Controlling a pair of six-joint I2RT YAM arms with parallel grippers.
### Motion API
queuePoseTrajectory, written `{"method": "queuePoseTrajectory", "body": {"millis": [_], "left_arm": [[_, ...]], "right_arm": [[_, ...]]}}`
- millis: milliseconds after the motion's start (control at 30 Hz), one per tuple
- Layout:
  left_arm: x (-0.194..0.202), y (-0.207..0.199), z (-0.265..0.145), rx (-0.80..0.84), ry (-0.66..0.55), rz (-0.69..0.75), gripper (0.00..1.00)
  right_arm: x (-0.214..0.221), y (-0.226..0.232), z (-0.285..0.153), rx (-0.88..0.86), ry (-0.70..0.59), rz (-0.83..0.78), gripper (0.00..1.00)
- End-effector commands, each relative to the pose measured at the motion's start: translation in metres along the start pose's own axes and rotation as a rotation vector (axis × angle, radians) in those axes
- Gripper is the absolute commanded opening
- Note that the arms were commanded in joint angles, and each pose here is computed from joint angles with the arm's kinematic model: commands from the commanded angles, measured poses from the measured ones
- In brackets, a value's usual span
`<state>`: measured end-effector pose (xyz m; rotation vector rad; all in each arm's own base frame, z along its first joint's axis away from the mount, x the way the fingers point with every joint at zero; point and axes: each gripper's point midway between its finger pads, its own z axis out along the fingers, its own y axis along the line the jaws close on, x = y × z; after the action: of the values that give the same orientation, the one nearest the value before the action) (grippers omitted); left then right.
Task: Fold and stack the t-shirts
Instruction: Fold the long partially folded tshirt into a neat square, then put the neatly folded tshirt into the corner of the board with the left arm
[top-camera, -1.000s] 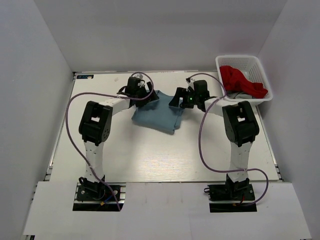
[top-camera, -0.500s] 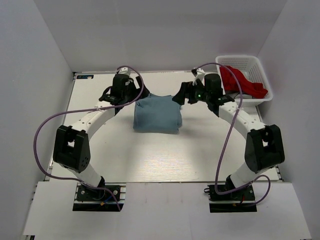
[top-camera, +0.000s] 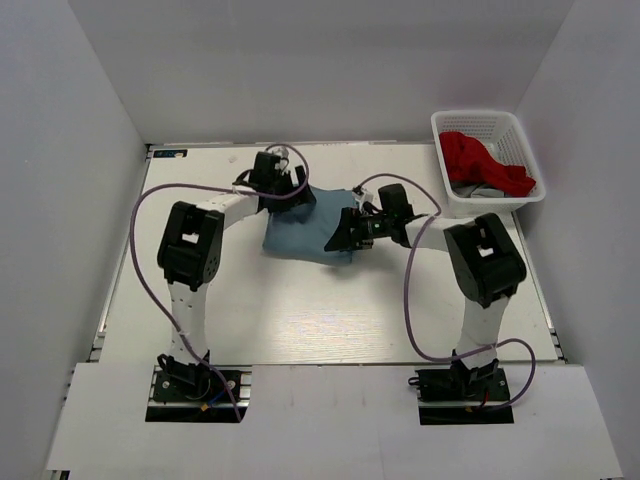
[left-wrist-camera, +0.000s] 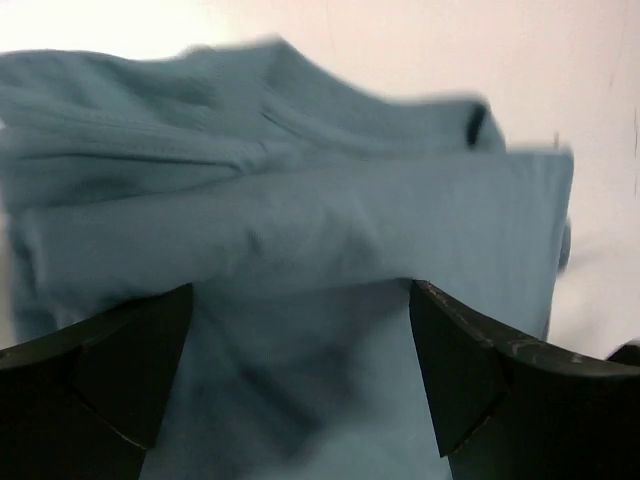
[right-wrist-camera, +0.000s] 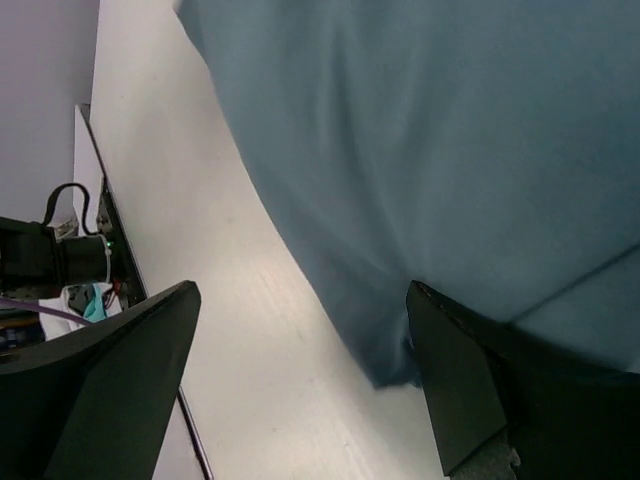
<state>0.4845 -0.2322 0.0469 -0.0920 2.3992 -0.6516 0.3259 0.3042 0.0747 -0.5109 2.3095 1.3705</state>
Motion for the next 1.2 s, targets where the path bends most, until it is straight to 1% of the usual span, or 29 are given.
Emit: {"method": "queuePoseTrajectory", "body": {"millis": [0, 33, 67, 100, 133, 167, 200, 233, 300, 400, 433, 500, 567, 600, 633, 700, 767, 800, 833, 867, 900, 933, 967, 1067, 1100, 1167], "left_arm": [[-0.045, 0.023, 0.008, -0.081, -0.059, 0.028, 1.0], [-0.046, 0.024, 0.022, -0.078, -0.042, 0.026, 1.0], [-0.046, 0.031, 0.026, -0.079, -0.026, 0.013, 1.0], [-0.045, 0.041, 0.029, -0.091, -0.006, -0.003, 1.0], [-0.051, 0.043, 0.031, -0.085, -0.013, -0.008, 1.0], [-0.04, 0.05, 0.037, -0.1, 0.017, -0.025, 1.0], [-0.044, 0.062, 0.035, -0.112, 0.023, -0.047, 1.0], [-0.051, 0.063, 0.031, -0.102, 0.021, -0.055, 1.0], [-0.05, 0.07, 0.031, -0.088, 0.043, -0.086, 1.0], [-0.072, 0.057, 0.015, -0.049, -0.006, -0.076, 1.0], [-0.087, 0.047, 0.003, -0.031, -0.045, -0.054, 1.0], [-0.103, 0.03, -0.011, 0.016, -0.083, -0.025, 1.0], [-0.124, 0.015, -0.031, 0.04, -0.137, 0.005, 1.0], [-0.13, 0.011, -0.038, 0.044, -0.149, 0.023, 1.0], [-0.132, 0.01, -0.043, 0.036, -0.154, 0.023, 1.0], [-0.13, 0.014, -0.058, -0.016, -0.15, 0.012, 1.0], [-0.122, 0.024, -0.068, -0.094, -0.149, 0.014, 1.0], [-0.106, 0.029, -0.069, -0.129, -0.122, 0.012, 1.0], [-0.109, 0.031, -0.084, -0.159, -0.151, 0.028, 1.0], [-0.102, 0.027, -0.086, -0.152, -0.147, 0.035, 1.0], [-0.082, 0.036, -0.083, -0.167, -0.113, 0.028, 1.0], [-0.074, 0.03, -0.084, -0.124, -0.095, 0.029, 1.0], [-0.065, 0.035, -0.083, -0.129, -0.081, 0.025, 1.0], [-0.056, 0.043, -0.08, -0.154, -0.054, 0.027, 1.0], [-0.042, 0.047, -0.072, -0.164, -0.014, 0.05, 1.0], [-0.033, 0.051, -0.063, -0.177, 0.013, 0.064, 1.0]], "right_arm": [[0.018, -0.022, 0.009, -0.005, 0.033, 0.066, 0.9], [0.021, -0.033, 0.01, 0.035, 0.033, 0.081, 0.9], [0.037, -0.054, 0.013, 0.093, 0.07, 0.122, 0.9], [0.041, -0.061, 0.014, 0.114, 0.081, 0.134, 0.9], [0.043, -0.061, 0.012, 0.103, 0.089, 0.123, 0.9], [0.036, -0.062, 0.009, 0.127, 0.064, 0.107, 0.9], [0.039, -0.071, 0.008, 0.187, 0.058, 0.106, 0.9], [0.04, -0.075, 0.005, 0.22, 0.072, 0.077, 0.9], [0.037, -0.077, -0.003, 0.274, 0.071, 0.062, 0.9], [0.027, -0.062, -0.009, 0.254, 0.068, 0.0, 0.9], [0.018, -0.053, -0.012, 0.239, 0.052, -0.047, 0.9], [-0.003, -0.027, -0.019, 0.198, 0.006, -0.115, 0.9], [-0.013, -0.012, -0.023, 0.179, -0.015, -0.168, 0.9], [-0.024, 0.006, -0.031, 0.166, -0.048, -0.211, 0.9], [-0.026, 0.011, -0.032, 0.162, -0.053, -0.223, 0.9], [-0.028, 0.024, -0.041, 0.158, -0.075, -0.24, 0.9], [-0.036, 0.042, -0.054, 0.154, -0.124, -0.264, 0.9], [-0.028, 0.036, -0.055, 0.174, -0.119, -0.241, 0.9], [-0.033, 0.041, -0.062, 0.185, -0.146, -0.249, 0.9], [-0.034, 0.047, -0.067, 0.186, -0.164, -0.258, 0.9], [-0.022, 0.038, -0.068, 0.217, -0.158, -0.22, 0.9], [-0.027, 0.047, -0.076, 0.213, -0.197, -0.239, 0.9], [-0.022, 0.042, -0.078, 0.236, -0.199, -0.223, 0.9], [-0.018, 0.042, -0.087, 0.265, -0.22, -0.217, 0.9], [-0.017, 0.042, -0.088, 0.275, -0.217, -0.217, 0.9], [-0.018, 0.041, -0.093, 0.299, -0.228, -0.22, 0.9]]}}
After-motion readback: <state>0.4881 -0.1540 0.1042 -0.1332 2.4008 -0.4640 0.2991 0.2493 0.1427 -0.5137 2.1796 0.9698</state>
